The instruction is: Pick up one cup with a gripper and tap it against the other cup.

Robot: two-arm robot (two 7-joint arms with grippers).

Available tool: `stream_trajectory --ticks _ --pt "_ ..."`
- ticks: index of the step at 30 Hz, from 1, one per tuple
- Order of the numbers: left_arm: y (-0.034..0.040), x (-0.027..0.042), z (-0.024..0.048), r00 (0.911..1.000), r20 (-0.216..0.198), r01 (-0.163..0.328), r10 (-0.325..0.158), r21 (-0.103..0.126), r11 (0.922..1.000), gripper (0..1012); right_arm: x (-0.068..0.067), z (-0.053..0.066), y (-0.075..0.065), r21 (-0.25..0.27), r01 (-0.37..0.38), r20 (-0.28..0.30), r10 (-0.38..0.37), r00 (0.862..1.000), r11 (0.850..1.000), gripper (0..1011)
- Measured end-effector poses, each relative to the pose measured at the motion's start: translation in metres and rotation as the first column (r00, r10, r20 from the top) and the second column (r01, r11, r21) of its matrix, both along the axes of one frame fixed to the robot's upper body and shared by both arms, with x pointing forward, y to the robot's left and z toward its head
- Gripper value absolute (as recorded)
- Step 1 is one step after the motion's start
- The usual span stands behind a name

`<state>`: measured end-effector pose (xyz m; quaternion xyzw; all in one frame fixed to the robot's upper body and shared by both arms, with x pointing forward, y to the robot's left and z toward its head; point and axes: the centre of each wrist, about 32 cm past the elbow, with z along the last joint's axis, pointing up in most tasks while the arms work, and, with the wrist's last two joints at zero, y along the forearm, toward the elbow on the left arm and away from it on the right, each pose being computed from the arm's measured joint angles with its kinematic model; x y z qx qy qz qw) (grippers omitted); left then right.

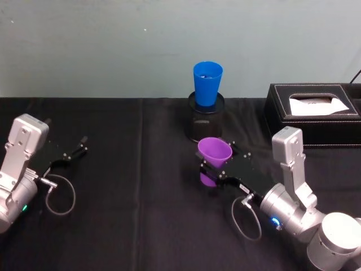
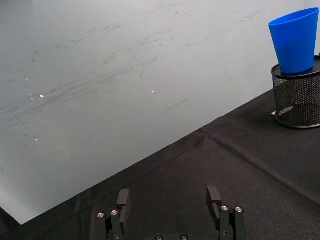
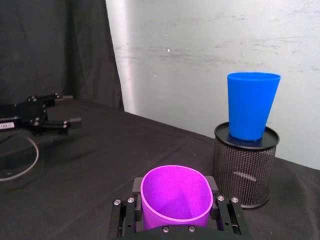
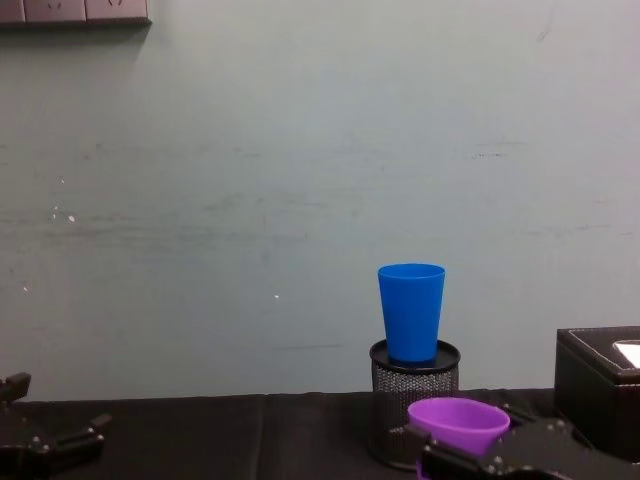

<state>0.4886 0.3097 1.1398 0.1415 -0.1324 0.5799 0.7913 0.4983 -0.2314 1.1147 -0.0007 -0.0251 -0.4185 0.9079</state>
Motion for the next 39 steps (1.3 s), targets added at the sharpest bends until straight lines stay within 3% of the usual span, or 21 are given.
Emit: stream_trajectory --ticks 12,22,39 --pt "0.0000 0.0000 0.0000 1.0000 0.000 0.000 0.000 0.000 1.0000 1000 -0.013 -0.011 0.004 -0.051 0.013 0.034 -0.011 0.999 0.999 731" --pt "0.0000 0.0000 0.0000 1.0000 0.000 0.000 0.000 0.000 1.0000 1000 -0.016 -0.014 0.002 -0.061 0.037 0.056 -0.034 0.998 0.997 731" --pt "0.0000 0.0000 0.0000 1.0000 0.000 0.000 0.000 0.000 1.0000 1000 -0.020 -0.026 0.004 -0.057 0.044 0.039 -0.042 0.998 0.997 731"
